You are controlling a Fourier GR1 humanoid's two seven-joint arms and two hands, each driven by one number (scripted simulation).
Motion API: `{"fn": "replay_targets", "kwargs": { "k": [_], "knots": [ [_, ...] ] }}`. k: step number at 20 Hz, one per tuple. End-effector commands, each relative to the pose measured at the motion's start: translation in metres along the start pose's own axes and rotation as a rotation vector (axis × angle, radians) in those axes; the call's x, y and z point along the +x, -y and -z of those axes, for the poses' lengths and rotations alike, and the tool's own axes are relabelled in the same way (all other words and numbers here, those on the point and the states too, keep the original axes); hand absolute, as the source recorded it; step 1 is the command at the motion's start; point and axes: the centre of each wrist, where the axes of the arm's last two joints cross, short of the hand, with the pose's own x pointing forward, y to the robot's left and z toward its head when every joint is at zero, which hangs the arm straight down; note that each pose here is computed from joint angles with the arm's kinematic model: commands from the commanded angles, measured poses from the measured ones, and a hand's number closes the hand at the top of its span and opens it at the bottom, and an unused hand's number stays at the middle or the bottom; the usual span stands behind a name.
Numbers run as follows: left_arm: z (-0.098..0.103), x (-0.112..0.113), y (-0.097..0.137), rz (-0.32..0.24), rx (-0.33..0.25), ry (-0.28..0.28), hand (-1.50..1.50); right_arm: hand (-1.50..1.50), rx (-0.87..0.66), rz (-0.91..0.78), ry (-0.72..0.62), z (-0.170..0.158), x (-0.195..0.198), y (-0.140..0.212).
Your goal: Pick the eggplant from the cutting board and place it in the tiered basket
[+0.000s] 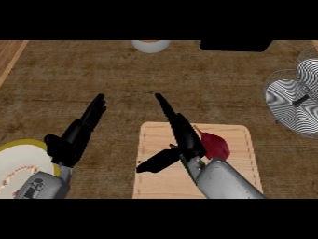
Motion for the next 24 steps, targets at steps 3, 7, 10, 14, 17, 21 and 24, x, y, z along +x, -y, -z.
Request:
{"fn": "replay_targets", "kwargs": {
  "k": [3, 7, 10, 14, 17, 21, 24],
  "knots": [
    [-0.003, -0.006, -0.001, -0.002, 0.006, -0.028, 0.0, -1.5, 0.055, -0.451, -0.09, 0.03, 0.062, 0.023],
    [-0.007, -0.012, 0.004, -0.012, -0.001, -0.029, 0.0, -1.5, 0.235, -0.814, -0.256, 0.028, 0.074, 0.023],
    [-0.002, -0.003, 0.006, -0.019, 0.003, -0.024, 0.0, -1.5, 0.337, -1.027, -0.343, 0.03, 0.099, 0.024],
    [-0.004, -0.004, 0.008, -0.007, 0.019, -0.016, 0.0, -1.5, 0.494, -1.118, -0.421, 0.028, 0.142, -0.006],
    [0.005, -0.007, -0.009, 0.0, 0.036, -0.015, 0.0, -1.5, 0.535, -1.137, -0.452, 0.013, 0.154, -0.027],
    [-0.009, -0.019, -0.004, -0.02, 0.037, -0.018, 0.0, -1.5, 0.514, -1.125, -0.499, 0.011, 0.159, -0.025],
    [-0.011, -0.025, -0.015, -0.008, 0.055, -0.007, 0.0, -1.5, 0.473, -1.116, -0.501, 0.009, 0.156, -0.018]
  ]
}}
